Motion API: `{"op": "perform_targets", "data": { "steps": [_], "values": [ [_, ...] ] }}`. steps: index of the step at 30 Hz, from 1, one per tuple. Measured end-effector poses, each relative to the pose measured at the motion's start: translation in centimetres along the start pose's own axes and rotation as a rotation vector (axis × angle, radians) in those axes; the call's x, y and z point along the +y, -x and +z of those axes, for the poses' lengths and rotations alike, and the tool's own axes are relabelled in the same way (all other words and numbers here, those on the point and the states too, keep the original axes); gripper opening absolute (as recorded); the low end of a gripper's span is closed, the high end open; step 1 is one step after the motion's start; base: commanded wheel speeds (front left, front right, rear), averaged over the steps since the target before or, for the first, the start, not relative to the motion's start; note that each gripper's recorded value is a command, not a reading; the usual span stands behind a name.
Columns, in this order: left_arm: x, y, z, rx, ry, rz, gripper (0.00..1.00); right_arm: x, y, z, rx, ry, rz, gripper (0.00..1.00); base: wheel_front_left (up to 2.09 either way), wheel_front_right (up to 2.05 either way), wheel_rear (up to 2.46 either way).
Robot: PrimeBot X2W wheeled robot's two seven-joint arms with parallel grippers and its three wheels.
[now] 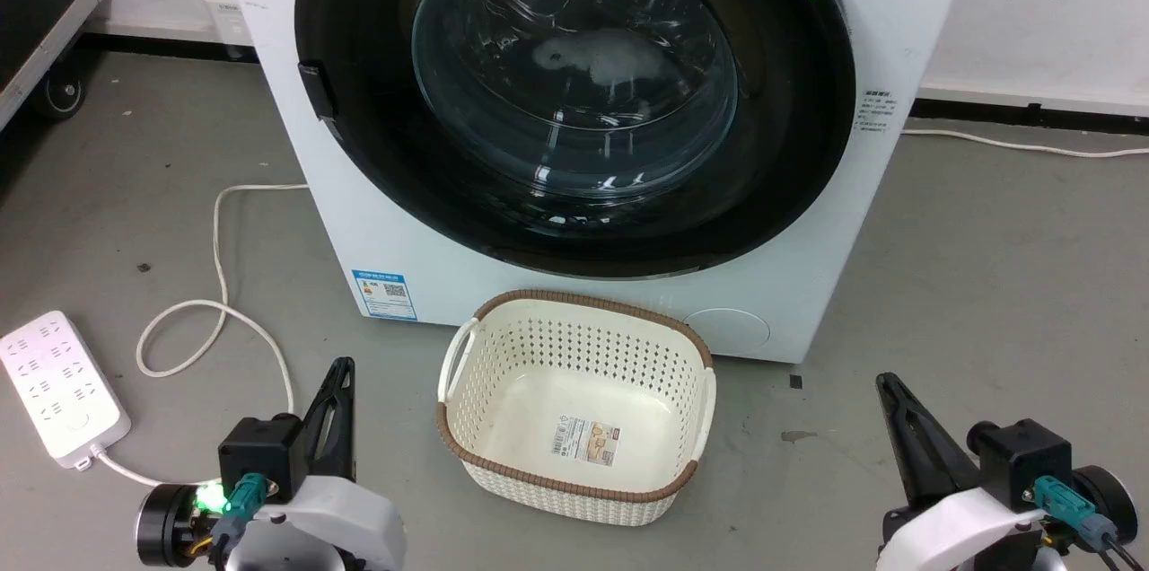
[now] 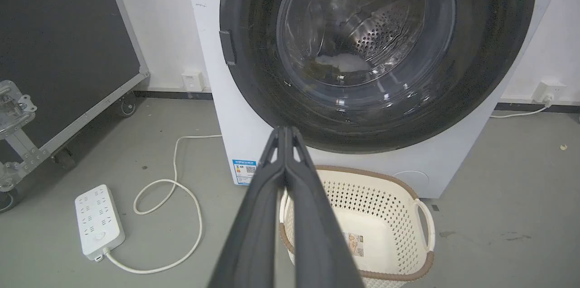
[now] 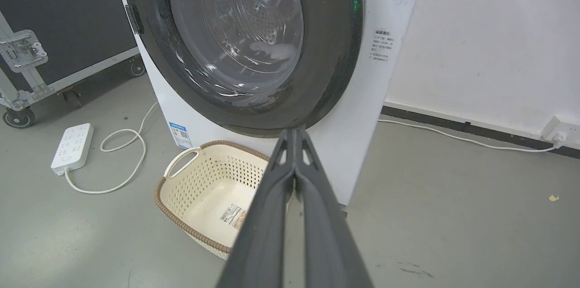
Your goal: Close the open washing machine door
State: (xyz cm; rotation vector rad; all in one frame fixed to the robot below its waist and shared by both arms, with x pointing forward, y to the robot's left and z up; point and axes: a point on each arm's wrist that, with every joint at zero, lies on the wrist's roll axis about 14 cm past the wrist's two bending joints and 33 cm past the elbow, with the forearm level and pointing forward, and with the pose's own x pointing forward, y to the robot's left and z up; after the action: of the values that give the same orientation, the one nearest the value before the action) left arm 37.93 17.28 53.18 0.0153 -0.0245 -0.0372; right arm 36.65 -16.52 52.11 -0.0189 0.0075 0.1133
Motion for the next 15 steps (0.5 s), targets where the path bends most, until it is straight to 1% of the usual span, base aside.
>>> {"op": "perform_targets", "data": {
  "steps": [15],
  "values": [
    [0.23,0.25,0.04,0.009,-0.023,0.020,0.00,0.42,-0.23,0.01,0.011,0.017,0.013,0.00,0.00,0.00,0.00]
  ]
}}
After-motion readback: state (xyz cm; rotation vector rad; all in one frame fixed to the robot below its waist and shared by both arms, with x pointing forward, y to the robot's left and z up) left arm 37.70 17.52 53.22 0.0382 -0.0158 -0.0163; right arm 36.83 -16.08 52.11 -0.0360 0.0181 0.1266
